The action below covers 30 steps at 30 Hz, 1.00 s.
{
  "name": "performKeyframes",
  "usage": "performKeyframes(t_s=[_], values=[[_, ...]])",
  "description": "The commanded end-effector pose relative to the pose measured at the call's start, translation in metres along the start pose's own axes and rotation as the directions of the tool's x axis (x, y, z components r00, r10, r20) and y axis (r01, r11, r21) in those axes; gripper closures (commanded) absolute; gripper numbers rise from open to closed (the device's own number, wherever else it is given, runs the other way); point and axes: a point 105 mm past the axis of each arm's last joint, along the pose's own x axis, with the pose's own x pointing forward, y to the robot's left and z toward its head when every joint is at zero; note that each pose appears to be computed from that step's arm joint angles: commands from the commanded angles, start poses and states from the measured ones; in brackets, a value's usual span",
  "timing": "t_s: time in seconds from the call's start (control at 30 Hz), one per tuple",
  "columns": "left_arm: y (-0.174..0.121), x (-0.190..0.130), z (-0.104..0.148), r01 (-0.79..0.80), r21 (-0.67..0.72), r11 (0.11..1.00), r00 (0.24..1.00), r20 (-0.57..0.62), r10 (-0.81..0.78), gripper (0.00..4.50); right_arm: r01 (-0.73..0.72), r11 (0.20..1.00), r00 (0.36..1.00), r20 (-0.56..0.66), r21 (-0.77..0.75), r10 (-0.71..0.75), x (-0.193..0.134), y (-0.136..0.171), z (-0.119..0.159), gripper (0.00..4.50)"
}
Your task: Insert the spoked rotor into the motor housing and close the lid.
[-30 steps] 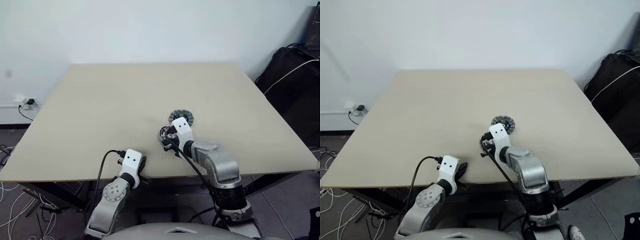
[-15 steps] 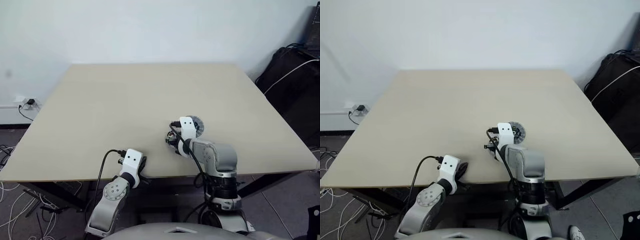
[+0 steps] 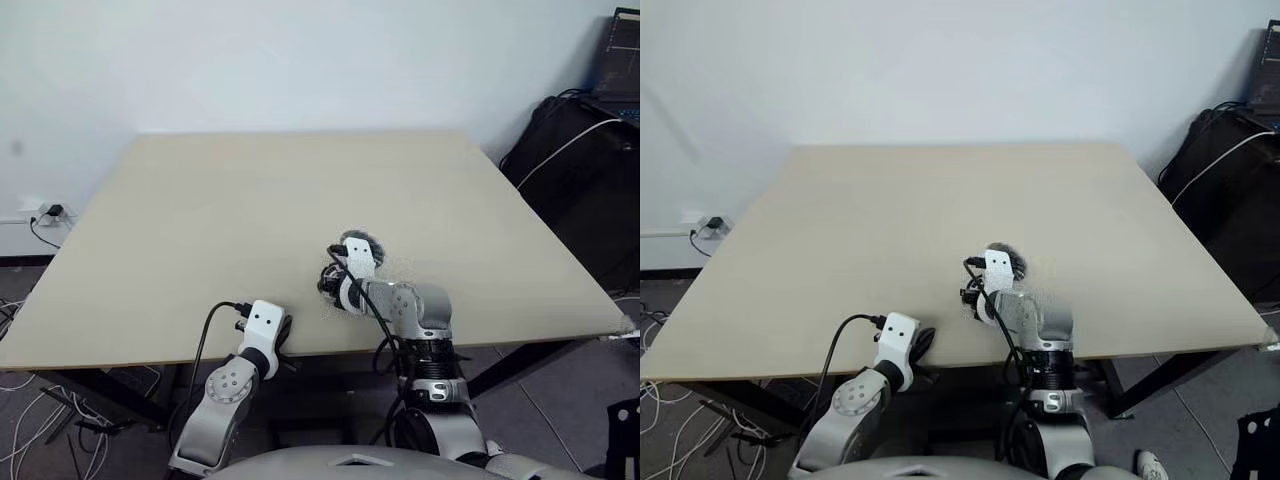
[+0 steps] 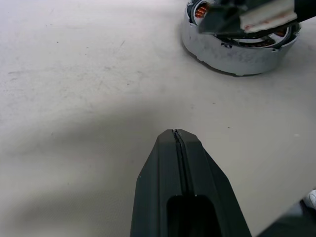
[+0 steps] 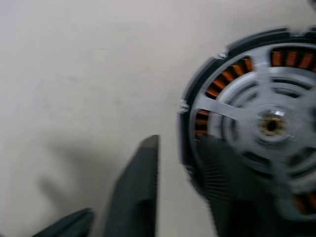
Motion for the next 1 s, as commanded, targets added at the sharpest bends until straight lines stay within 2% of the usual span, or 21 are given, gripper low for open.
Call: performKeyframes(t_s=[0.03, 0.13, 0.23, 0.33, 0.37, 0.6, 0.7, 0.8, 0.9, 1.0], values=[[0.001, -0.001, 0.014, -0.002, 0.008, 1.000, 0.999, 0.054, 0.002, 4.50, -0.271, 0.962, 0.962, 0.004, 0.015, 0.271, 0.003, 0.082, 0.008, 2.28], [0.001, -0.001, 0.014, -0.003, 0.007, 1.000, 0.999, 0.053, 0.003, 4.50, -0.361, 0.932, 0.932, 0.021, -0.027, 0.361, -0.005, 0.097, 0.013, 2.28], [0.001, -0.001, 0.014, -0.003, 0.007, 1.000, 0.999, 0.053, 0.003, 4.50, -0.436, 0.875, 0.884, 0.084, -0.210, 0.461, -0.021, 0.110, 0.026, 2.28], [0.001, -0.001, 0.013, -0.002, 0.005, 1.000, 0.999, 0.051, 0.001, 4.50, -0.388, 0.724, 0.832, 0.122, -0.570, 0.541, -0.042, 0.117, 0.033, 2.28], [0.000, -0.001, 0.013, -0.001, 0.005, 1.000, 0.999, 0.051, 0.001, 4.50, -0.368, 0.673, 0.819, 0.118, -0.642, 0.561, -0.047, 0.118, 0.032, 2.28], [-0.001, 0.001, 0.012, 0.011, 0.006, 1.000, 0.999, 0.045, -0.012, 4.50, -0.294, 0.390, 0.784, 0.013, -0.873, 0.621, -0.075, 0.104, 0.021, 2.28], [-0.002, 0.001, 0.011, 0.015, 0.007, 1.000, 0.999, 0.044, -0.015, 4.50, -0.217, 0.264, 0.800, -0.016, -0.940, 0.599, -0.080, 0.095, 0.020, 2.28], [-0.002, 0.002, 0.011, 0.017, 0.007, 1.000, 0.999, 0.044, -0.017, 4.50, -0.175, 0.114, 0.854, -0.093, -0.978, 0.512, -0.078, 0.075, 0.013, 2.28], [-0.002, 0.002, 0.011, 0.019, 0.007, 1.000, 0.999, 0.043, -0.019, 4.50, -0.203, 0.020, 0.896, -0.178, -0.979, 0.408, -0.073, 0.052, 0.004, 2.28], [-0.002, 0.003, 0.010, 0.020, 0.007, 1.000, 0.999, 0.044, -0.020, 4.50, -0.237, -0.042, 0.927, -0.239, -0.971, 0.289, -0.067, 0.027, -0.002, 2.28]])
